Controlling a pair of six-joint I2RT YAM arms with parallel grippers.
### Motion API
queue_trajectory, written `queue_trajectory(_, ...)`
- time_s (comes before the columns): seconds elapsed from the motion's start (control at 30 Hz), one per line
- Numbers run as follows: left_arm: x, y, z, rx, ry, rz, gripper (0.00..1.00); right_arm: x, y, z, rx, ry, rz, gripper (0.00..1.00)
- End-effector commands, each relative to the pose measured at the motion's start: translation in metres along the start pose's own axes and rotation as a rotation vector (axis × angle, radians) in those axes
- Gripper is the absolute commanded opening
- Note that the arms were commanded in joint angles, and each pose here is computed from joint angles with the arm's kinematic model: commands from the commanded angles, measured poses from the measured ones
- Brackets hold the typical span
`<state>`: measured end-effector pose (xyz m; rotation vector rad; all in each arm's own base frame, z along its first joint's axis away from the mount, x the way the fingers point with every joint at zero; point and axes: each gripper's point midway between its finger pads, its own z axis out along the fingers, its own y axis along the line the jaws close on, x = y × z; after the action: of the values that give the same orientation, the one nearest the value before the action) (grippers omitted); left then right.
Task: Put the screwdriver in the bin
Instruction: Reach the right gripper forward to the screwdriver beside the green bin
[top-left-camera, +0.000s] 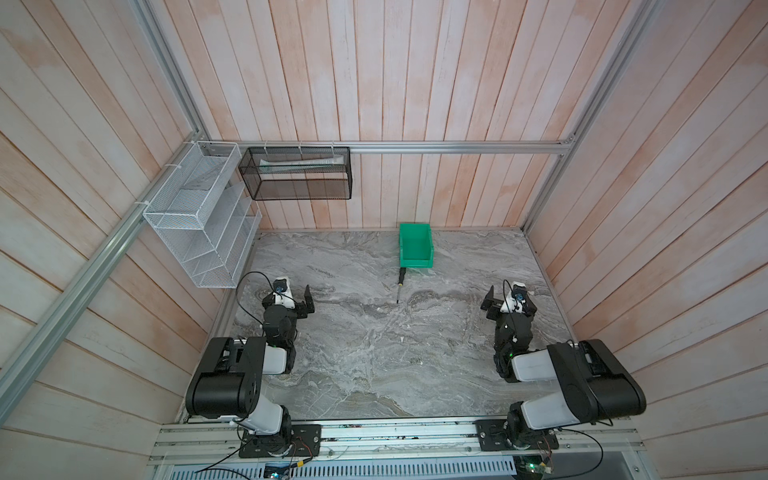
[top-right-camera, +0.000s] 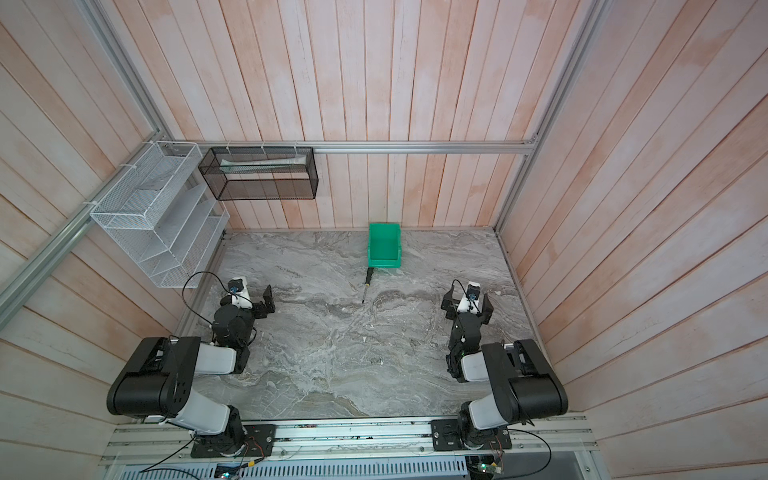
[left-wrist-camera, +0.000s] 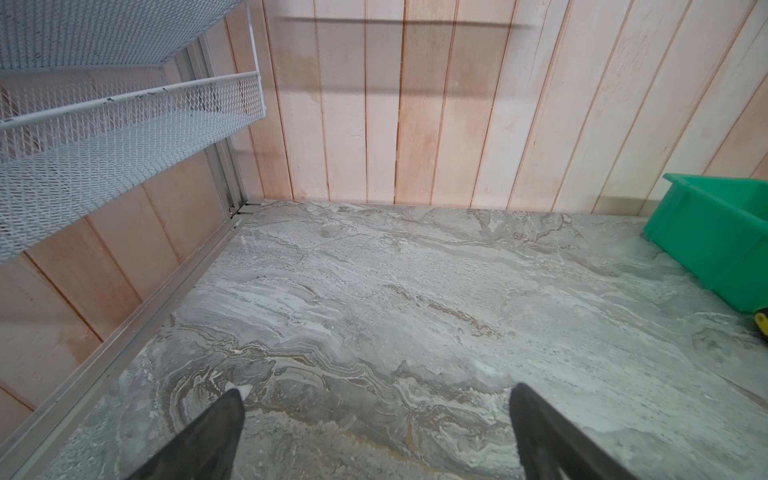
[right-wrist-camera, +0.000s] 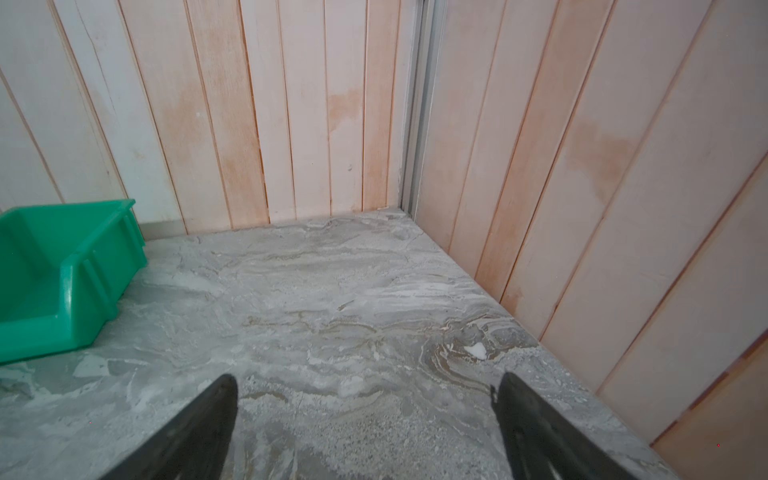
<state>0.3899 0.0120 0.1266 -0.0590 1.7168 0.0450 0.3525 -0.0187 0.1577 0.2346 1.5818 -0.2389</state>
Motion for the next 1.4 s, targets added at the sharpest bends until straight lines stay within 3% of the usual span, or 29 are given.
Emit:
queue_trajectory(0.0, -0.002, 0.000, 0.000, 0.005, -0.004, -0.011, 1.00, -0.029, 0.000, -0.004, 0.026, -0.033, -0.007, 0.98)
queue_trajectory(0.13, -0.001, 0.000, -0.001, 0.005, -0.001, -0.012, 1.00, -0.048, 0.002, -0.010, 0.000, -0.008, 0.091, 0.98)
queue_trajectory(0.27, -0.002, 0.000, -0.001, 0.006, -0.002, -0.011, 1.00, -0.040, -0.019, -0.012, 0.136, 0.085, 0.399, 1.00)
queue_trajectory(0.3, -0.002, 0.000, -0.001, 0.006, -0.002, -0.012, 1.00, -0.041, -0.014, -0.009, 0.113, 0.111, 0.401, 1.00)
queue_trajectory(0.43, -0.002, 0.000, -0.001, 0.006, -0.002, -0.011, 1.00, -0.045, 0.023, -0.001, -0.059, 0.238, 0.346, 0.95)
queue_trajectory(0.5, -0.002, 0.000, 0.000, 0.006, -0.003, -0.012, 1.00, -0.050, 0.040, -0.003, -0.130, 0.268, 0.341, 1.00)
queue_trajectory(0.6, -0.002, 0.000, -0.001, 0.006, -0.002, -0.012, 1.00, -0.051, 0.068, -0.004, -0.218, 0.341, 0.297, 0.98)
queue_trajectory(0.93, -0.002, -0.001, -0.001, 0.007, -0.003, -0.012, 1.00, 0.011, 0.210, 0.001, -0.445, 0.671, 0.102, 0.99)
queue_trajectory(1.07, -0.002, 0.000, -0.001, 0.006, -0.001, -0.012, 1.00, 0.033, 0.258, 0.001, -0.470, 0.722, 0.035, 0.99)
queue_trajectory(1.37, -0.002, 0.000, -0.001, 0.006, -0.002, -0.012, 1.00, 0.096, 0.301, 0.017, -0.465, 0.838, 0.001, 0.99)
